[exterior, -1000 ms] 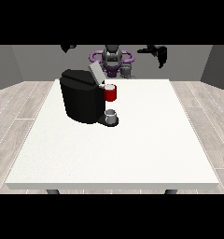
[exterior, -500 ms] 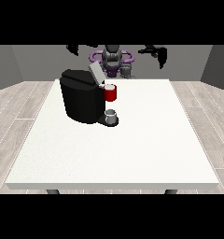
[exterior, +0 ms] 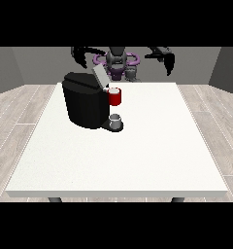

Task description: Insert the coffee pod into the coffee machine and close the lid

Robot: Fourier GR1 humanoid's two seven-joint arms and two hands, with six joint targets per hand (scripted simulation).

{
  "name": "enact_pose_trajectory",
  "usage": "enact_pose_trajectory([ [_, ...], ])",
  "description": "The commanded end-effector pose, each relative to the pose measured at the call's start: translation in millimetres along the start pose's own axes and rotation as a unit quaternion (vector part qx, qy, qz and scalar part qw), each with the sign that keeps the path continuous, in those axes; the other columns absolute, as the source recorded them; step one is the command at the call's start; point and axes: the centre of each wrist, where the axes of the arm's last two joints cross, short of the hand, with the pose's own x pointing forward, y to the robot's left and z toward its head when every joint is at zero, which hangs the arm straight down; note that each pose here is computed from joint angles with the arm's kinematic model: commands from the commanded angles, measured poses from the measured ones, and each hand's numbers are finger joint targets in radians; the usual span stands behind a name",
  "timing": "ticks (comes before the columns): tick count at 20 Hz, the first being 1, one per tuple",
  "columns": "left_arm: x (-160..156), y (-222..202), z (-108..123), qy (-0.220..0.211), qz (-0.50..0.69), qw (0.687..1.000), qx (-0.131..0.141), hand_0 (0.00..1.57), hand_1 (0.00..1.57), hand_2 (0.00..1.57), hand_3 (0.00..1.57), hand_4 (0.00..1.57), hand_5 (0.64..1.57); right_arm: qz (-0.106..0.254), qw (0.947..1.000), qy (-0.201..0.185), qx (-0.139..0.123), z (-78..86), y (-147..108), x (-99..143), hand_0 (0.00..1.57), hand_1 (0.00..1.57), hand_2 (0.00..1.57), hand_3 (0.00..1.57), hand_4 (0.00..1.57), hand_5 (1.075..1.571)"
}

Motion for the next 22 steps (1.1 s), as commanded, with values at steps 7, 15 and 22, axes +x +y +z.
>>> enact_pose_trajectory([
  [7,30,1,14,-0.029,-0.022,0.999,0.011,0.00,0.00,0.00,0.00,0.00,1.571,0.005,0.9999,-0.007,0.011,-23.0,12,-10,0.00,0.00,0.00,0.00,0.00,1.571],
  [15,25,8,24,-0.048,-0.010,0.999,0.023,0.00,0.00,0.00,0.00,0.00,1.571,0.032,0.9988,-0.022,0.031,-43.8,10,4,0.00,0.00,0.00,0.00,0.00,1.571],
  [22,23,20,20,-0.066,-0.034,0.997,0.032,0.00,0.00,0.00,0.00,0.00,1.571,0.036,0.9975,-0.040,0.045,-58.6,26,19,0.00,0.00,0.00,0.00,0.00,1.571],
])
